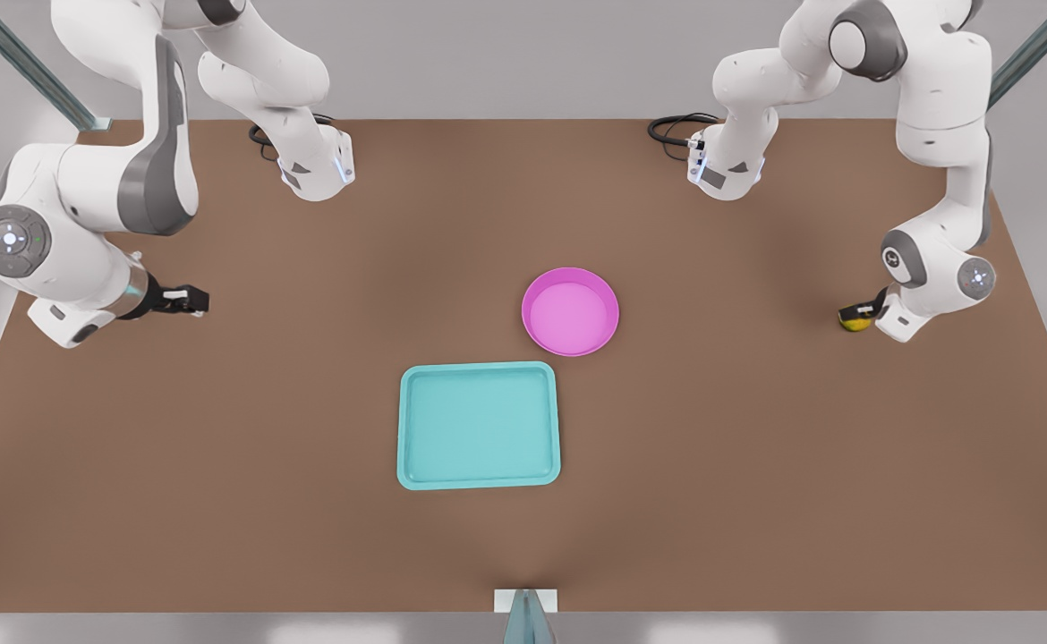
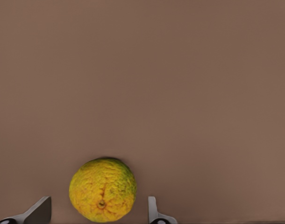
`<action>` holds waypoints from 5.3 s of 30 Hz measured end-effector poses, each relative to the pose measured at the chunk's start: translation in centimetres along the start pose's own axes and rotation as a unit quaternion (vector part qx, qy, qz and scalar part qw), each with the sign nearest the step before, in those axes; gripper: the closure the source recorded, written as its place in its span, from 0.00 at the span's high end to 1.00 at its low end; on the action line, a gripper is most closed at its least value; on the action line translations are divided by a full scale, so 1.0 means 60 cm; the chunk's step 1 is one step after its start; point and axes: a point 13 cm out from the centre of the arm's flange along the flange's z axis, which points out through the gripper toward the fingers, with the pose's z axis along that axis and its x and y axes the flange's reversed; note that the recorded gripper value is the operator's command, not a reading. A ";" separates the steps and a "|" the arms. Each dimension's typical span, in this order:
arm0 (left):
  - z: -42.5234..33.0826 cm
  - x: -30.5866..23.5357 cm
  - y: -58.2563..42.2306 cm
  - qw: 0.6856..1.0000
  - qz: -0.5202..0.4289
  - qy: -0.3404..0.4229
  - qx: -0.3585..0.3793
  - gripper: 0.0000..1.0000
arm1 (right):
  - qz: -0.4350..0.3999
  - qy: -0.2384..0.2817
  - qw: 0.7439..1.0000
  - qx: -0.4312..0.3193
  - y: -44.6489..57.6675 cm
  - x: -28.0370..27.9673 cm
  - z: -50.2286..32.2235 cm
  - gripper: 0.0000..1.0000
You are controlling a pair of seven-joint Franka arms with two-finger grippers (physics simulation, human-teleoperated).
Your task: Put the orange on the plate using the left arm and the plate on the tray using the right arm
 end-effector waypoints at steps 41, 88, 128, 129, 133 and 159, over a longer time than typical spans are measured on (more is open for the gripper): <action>-0.030 -0.050 -0.080 0.983 0.183 -0.001 -0.016 0.65 | 0.008 0.064 0.998 -0.008 -0.031 0.021 0.076 1.00; -0.589 -0.086 -0.343 0.998 0.055 0.035 0.011 1.00 | -0.009 -0.038 0.976 -0.216 0.981 0.074 0.530 1.00; -0.585 -0.069 -0.344 0.995 0.087 0.056 0.012 1.00 | 0.099 -0.065 0.951 -0.287 0.951 -0.041 0.347 0.21; -0.584 -0.068 -0.344 0.995 0.087 0.057 0.012 1.00 | 0.112 -0.070 0.946 -0.296 0.933 -0.068 0.331 0.21; -0.584 -0.067 -0.344 0.994 0.088 0.059 0.012 1.00 | 0.169 -0.088 0.928 -0.321 0.837 -0.182 0.291 0.21; -0.603 -0.045 -0.365 0.991 0.099 0.085 0.024 1.00 | 0.254 -0.094 0.925 -0.265 0.355 -0.262 0.139 1.00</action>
